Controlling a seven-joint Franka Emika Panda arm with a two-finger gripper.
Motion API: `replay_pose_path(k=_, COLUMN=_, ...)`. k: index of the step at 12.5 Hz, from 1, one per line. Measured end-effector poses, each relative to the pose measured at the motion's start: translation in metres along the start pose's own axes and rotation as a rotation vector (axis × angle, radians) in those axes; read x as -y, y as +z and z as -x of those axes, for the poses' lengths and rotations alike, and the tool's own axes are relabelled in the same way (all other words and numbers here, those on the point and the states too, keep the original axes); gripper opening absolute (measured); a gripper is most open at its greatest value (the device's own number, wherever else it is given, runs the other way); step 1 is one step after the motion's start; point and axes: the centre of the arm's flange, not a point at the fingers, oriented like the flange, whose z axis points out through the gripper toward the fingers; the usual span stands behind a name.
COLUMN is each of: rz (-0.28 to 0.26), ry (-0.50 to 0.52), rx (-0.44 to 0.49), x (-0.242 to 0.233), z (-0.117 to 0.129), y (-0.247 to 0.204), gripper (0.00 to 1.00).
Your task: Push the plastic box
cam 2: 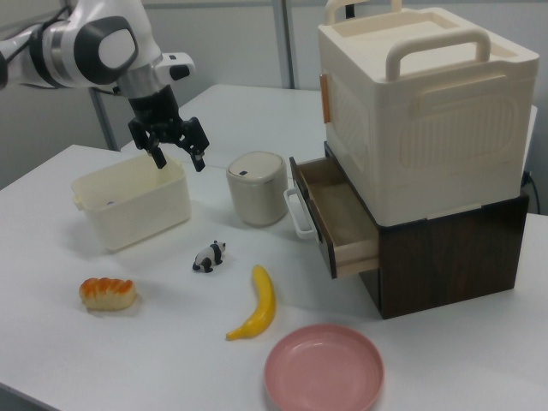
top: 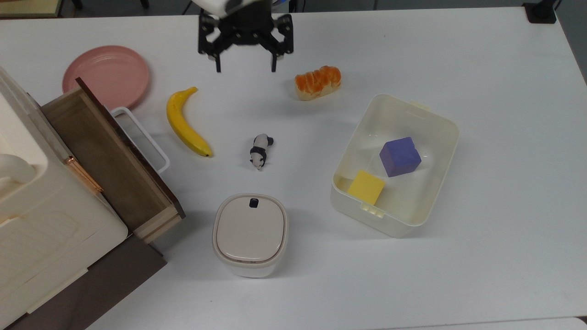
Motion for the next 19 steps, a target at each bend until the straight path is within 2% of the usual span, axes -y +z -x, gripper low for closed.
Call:
replay_pose_path(k=2, rz=0.000, ry=0.078, rx=0.004, x=-0.007, z=0.009, y=-0.014, gripper=1.00)
replay_pose_path(k=4, rz=-0.002, ry=0.109, rx=0.005, x=-0.008, z=0.014, y=-0.022, gripper=1.00)
replay_pose_path(k=7, rz=-0.044, ry=0.154, rx=0.002, x=-0.010, z=0.019, y=-0.030, gripper=1.00)
replay_pose_path(k=10, rz=-0.056, ry=0.228, rx=-0.010, x=-0.019, z=0.024, y=-0.041, gripper=1.00)
replay_pose_path(k=14, rz=-0.110, ry=0.249, rx=0.022, x=-0.013, z=0.029, y=-0.036, gripper=1.00)
replay_pose_path(k=19, rz=-0.111, ry=0.174, rx=0.073, x=-0.010, z=0.036, y=-0.027, gripper=1.00)
